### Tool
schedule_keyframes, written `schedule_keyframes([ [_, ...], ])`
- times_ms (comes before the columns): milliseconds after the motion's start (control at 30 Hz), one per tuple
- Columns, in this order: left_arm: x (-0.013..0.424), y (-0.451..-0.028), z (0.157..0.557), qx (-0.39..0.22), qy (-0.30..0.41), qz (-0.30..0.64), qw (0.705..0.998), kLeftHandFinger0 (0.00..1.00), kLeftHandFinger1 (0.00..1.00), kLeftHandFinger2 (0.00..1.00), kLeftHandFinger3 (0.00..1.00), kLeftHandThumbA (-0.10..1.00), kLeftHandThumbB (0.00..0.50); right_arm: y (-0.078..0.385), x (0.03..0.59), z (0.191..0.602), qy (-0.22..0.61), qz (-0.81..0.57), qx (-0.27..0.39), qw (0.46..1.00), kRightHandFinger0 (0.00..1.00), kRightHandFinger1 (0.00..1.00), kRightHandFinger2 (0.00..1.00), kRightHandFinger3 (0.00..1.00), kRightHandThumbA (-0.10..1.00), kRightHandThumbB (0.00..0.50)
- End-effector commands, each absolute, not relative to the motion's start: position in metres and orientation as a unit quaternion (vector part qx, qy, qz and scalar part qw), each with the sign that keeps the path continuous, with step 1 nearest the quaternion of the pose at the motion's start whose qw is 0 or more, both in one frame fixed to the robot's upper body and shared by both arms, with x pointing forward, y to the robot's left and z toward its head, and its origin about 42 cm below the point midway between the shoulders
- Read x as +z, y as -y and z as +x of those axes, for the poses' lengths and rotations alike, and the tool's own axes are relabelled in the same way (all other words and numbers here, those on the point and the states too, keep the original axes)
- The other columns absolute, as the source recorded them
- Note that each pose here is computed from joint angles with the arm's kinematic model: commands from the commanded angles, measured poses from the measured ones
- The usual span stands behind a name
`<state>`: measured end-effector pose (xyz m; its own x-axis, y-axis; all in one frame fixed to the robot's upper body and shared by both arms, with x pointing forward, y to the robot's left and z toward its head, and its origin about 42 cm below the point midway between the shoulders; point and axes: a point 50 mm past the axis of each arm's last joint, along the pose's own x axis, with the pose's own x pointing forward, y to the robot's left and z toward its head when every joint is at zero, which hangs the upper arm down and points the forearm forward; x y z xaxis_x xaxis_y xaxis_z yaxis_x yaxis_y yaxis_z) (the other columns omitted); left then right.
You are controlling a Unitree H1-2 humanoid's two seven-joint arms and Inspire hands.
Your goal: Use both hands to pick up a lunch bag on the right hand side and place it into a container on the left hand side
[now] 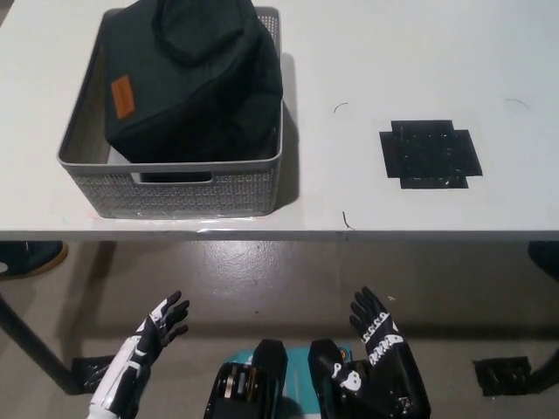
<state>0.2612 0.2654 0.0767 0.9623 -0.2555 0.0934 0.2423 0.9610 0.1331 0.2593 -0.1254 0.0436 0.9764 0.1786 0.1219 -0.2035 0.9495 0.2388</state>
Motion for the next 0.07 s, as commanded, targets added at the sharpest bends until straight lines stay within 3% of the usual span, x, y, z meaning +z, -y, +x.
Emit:
schedule_keyframes([
  [0, 0.0899, -0.2659, 0.2691, -0.120, 0.092, 0.069, 0.986, 1.00, 1.00, 1.00, 1.00, 1.00, 0.159, 0.1169, 0.0590, 0.2694, 0.099, 0.136, 0.109, 0.980, 1.00, 1.00, 1.00, 1.00, 1.00, 0.131],
  [33, 0.0899, -0.2659, 0.2691, -0.120, 0.092, 0.069, 0.986, 1.00, 1.00, 1.00, 1.00, 1.00, 0.159, 0.1169, 0.0590, 0.2694, 0.099, 0.136, 0.109, 0.980, 1.00, 1.00, 1.00, 1.00, 1.00, 0.131],
])
